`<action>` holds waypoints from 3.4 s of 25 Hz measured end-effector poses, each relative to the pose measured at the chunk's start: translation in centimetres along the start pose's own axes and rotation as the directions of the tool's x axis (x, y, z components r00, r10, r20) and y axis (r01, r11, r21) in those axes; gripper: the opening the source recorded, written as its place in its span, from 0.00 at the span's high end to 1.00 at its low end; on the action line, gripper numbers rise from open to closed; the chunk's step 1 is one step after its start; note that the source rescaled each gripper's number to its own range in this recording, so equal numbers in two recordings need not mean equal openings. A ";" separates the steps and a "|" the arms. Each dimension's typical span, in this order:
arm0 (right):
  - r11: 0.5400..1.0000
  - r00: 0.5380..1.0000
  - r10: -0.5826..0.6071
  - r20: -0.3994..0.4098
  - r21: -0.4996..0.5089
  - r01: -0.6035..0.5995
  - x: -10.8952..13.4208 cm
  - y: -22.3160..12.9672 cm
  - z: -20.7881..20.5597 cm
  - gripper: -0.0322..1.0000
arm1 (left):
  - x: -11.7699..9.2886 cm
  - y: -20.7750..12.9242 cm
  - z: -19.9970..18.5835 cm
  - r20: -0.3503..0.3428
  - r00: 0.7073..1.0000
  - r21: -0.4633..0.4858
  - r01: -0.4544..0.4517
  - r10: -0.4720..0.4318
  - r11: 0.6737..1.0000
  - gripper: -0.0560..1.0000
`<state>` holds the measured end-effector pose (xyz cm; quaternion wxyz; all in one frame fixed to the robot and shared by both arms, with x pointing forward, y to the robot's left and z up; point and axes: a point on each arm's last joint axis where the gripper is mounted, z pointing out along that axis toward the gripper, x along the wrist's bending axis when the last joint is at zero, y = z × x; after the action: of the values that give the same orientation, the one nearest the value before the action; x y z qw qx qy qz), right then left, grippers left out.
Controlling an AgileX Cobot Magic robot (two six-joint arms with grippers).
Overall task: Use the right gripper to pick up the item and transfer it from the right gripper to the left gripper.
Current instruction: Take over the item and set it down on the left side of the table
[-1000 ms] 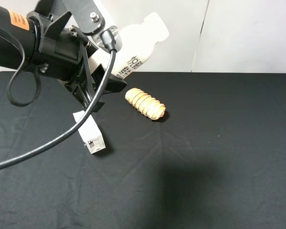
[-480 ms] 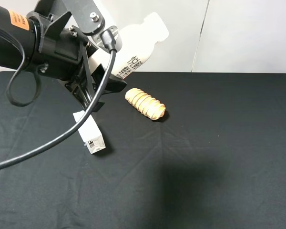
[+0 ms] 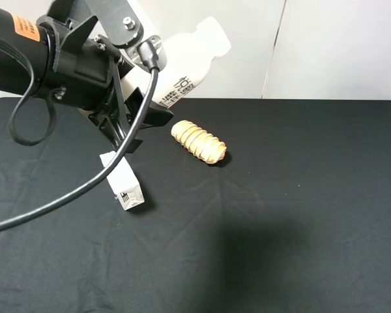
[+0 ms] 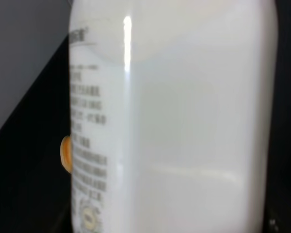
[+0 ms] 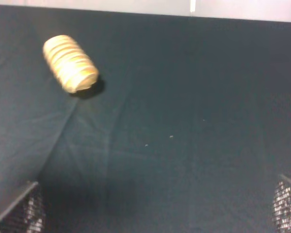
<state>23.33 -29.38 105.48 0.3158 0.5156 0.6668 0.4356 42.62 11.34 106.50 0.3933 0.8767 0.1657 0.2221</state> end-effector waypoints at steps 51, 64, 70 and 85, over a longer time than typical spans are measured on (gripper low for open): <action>1.000 1.000 0.019 0.012 -0.001 -0.019 0.1 0.0 0.0 0.00 | 15.9 -19.2 3.9 -0.500 0.586 0.423 0.808 -0.638 0.410 0.94; 1.000 1.000 0.019 0.012 -0.001 -0.019 0.1 0.0 0.0 0.00 | 13.6 -21.8 4.4 -0.535 0.557 0.371 0.831 -0.636 0.416 0.94; 1.000 1.000 0.019 0.012 -0.001 -0.019 0.1 0.0 0.0 0.00 | 13.8 -21.8 4.4 -0.538 0.557 0.356 0.831 -0.633 0.428 0.94; 1.000 1.000 0.019 0.012 -0.001 -0.019 0.1 0.0 0.0 0.00 | 13.8 -21.8 4.4 -0.538 0.557 0.354 0.831 -0.633 0.430 0.04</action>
<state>23.32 -29.29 105.49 0.3158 0.5245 0.6596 0.4360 54.05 28.87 90.86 0.1330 0.7358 0.6557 0.1050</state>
